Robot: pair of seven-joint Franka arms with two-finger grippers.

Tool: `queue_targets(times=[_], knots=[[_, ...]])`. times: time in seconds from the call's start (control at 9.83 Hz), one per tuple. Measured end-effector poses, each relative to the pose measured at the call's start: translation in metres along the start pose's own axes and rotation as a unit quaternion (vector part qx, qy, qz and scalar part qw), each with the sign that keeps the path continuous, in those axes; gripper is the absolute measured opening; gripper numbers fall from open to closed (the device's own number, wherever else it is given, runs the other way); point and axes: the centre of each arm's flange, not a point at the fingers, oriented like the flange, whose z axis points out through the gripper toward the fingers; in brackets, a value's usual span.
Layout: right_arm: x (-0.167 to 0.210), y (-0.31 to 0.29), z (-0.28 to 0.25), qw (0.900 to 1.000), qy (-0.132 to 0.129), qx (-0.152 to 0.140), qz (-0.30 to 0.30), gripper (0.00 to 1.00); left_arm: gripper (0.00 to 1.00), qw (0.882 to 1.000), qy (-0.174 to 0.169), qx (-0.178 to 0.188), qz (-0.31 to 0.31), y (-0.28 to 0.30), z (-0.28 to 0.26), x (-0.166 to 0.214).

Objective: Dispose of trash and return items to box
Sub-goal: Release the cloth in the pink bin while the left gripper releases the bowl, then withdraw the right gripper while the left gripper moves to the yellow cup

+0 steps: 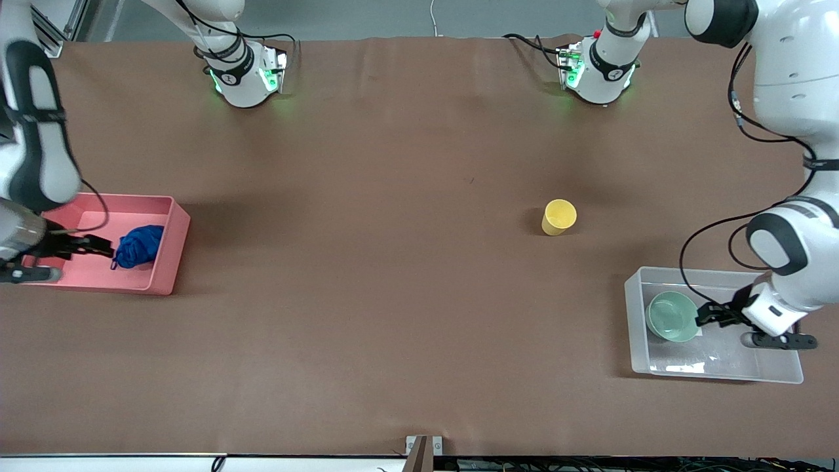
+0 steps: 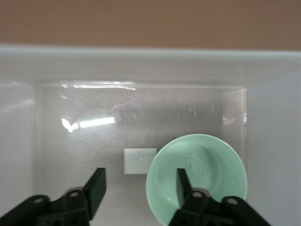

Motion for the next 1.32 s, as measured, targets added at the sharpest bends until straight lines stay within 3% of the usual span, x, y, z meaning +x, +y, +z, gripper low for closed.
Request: queue_targets(times=[0.2,0.41,0.61,0.92,1.32], knots=[[0.001,-0.068,-0.084,0.999,-0.021,0.003,0.034,1.00,1.00,0.999,-0.014,0.011,0.032,0.028,-0.094,0.005],[0.001,-0.116,-0.136,0.998,-0.016,-0.002,0.067,1.00,1.00,1.000,-0.009,-0.001,0.019,0.077,-0.164,-0.012],[-0.021,-0.107,-0.192,0.996,0.022,-0.001,0.083,1.00,1.00,1.000,-0.020,-0.009,0.010,0.132,-0.186,-0.052],[-0.078,-0.078,-0.245,0.994,0.020,0.031,0.101,1.00,0.99,0.997,-0.065,-0.016,0.031,0.193,-0.157,-0.108],[-0.073,-0.081,-0.239,0.996,0.016,0.023,0.085,1.00,0.99,0.995,-0.069,-0.018,0.068,0.256,-0.056,-0.167]])
